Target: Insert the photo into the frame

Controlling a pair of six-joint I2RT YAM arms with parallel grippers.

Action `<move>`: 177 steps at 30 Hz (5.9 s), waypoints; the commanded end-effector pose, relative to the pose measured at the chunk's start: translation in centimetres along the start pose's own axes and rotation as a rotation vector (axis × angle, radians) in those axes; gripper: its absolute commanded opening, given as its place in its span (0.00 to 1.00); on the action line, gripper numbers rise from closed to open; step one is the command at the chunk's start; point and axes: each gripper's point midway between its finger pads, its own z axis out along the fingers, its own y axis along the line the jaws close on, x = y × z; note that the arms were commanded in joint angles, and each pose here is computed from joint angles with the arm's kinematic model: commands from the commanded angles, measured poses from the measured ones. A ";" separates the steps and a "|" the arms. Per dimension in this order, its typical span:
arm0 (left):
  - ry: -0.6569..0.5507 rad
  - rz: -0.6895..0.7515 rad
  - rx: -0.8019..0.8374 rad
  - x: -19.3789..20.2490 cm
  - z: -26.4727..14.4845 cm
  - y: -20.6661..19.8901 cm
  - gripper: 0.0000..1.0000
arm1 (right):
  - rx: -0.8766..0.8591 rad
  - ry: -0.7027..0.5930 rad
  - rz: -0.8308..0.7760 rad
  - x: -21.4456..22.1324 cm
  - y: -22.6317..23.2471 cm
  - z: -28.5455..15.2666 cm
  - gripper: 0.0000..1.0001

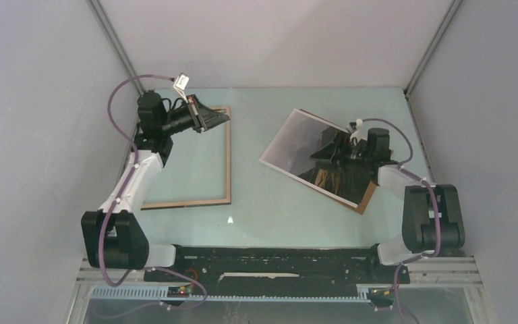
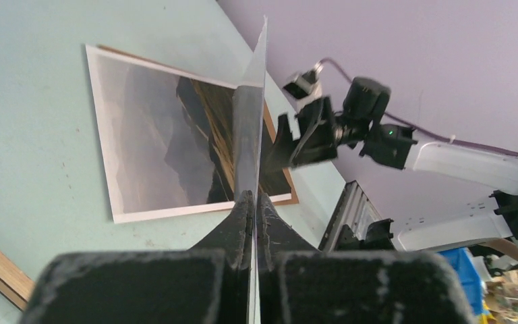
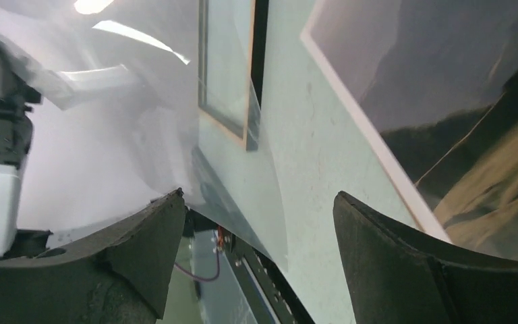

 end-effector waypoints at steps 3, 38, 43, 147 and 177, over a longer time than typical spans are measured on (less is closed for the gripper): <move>-0.138 0.121 0.010 -2.1 -2.3 -2.5 0.00 | -0.101 -0.016 -0.085 3.6 1.7 2.1 0.87; -0.296 0.091 0.076 -5.2 -5.3 -3.6 0.00 | -0.459 0.134 -0.040 11.8 6.1 13.1 0.71; -0.310 0.089 0.100 -5.5 -5.5 -4.1 0.00 | -0.485 0.135 -0.036 11.6 7.3 13.5 0.71; -0.302 -0.472 -1.436 0.0 -23.7 34.4 0.98 | -0.459 0.074 0.016 -2.5 8.5 26.0 0.00; -0.043 -0.751 -1.172 8.7 -12.9 30.3 0.95 | -0.500 0.002 -0.029 -5.0 9.5 21.5 0.00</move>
